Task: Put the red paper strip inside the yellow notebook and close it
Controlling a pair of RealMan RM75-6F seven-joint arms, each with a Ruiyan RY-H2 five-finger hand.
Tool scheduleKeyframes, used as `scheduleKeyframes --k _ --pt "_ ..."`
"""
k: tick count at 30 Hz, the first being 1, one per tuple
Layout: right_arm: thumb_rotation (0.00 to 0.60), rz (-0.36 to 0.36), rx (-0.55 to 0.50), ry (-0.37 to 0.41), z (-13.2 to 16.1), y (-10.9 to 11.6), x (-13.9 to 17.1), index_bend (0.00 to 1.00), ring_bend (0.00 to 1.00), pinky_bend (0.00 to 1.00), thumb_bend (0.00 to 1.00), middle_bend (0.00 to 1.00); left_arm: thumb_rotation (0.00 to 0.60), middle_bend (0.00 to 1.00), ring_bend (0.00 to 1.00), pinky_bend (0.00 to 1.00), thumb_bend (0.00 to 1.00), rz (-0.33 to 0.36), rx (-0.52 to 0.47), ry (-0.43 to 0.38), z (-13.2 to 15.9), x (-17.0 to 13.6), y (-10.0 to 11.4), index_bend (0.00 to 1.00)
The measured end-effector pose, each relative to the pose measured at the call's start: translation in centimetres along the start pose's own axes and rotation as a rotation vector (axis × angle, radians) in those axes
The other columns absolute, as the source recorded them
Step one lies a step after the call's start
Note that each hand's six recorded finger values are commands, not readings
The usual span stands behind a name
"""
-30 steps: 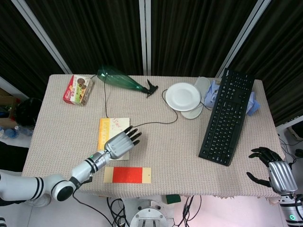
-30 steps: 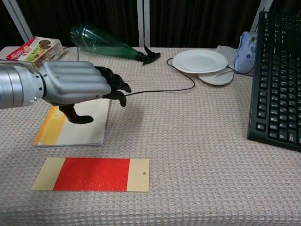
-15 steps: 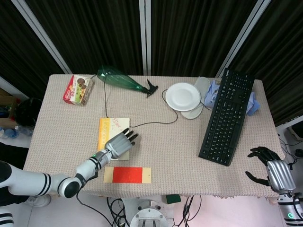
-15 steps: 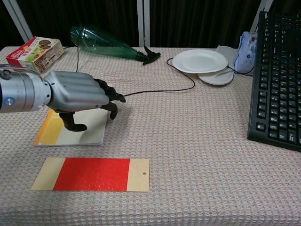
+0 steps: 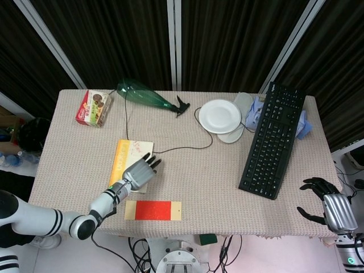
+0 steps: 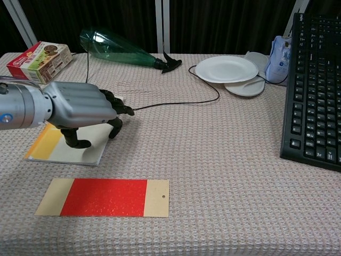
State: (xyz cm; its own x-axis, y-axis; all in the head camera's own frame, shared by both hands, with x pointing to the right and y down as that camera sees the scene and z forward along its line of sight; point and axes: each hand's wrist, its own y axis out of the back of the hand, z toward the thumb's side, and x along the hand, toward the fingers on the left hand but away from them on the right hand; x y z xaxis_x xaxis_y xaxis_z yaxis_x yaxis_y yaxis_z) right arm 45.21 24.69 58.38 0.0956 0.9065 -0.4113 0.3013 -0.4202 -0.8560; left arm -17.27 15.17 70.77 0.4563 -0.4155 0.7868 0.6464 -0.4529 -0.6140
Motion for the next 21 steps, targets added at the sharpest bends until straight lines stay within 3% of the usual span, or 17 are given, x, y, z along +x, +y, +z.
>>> scheduleKeyframes --k 10,21 --pt "0.6 -0.008 -0.005 -0.001 -0.2 0.1 0.2 0.41 0.19 0.27 0.12 0.26 0.6 0.0 0.01 0.08 0.34 0.008 0.046 0.032 -0.5 0.0 -0.2 0.37" --pt "0.6 -0.024 -0.014 -0.01 -0.5 0.5 0.6 0.41 0.19 0.27 0.12 0.26 0.6 0.0 0.01 0.08 0.33 0.019 0.162 0.155 -3.2 -1.0 -0.3 0.44"
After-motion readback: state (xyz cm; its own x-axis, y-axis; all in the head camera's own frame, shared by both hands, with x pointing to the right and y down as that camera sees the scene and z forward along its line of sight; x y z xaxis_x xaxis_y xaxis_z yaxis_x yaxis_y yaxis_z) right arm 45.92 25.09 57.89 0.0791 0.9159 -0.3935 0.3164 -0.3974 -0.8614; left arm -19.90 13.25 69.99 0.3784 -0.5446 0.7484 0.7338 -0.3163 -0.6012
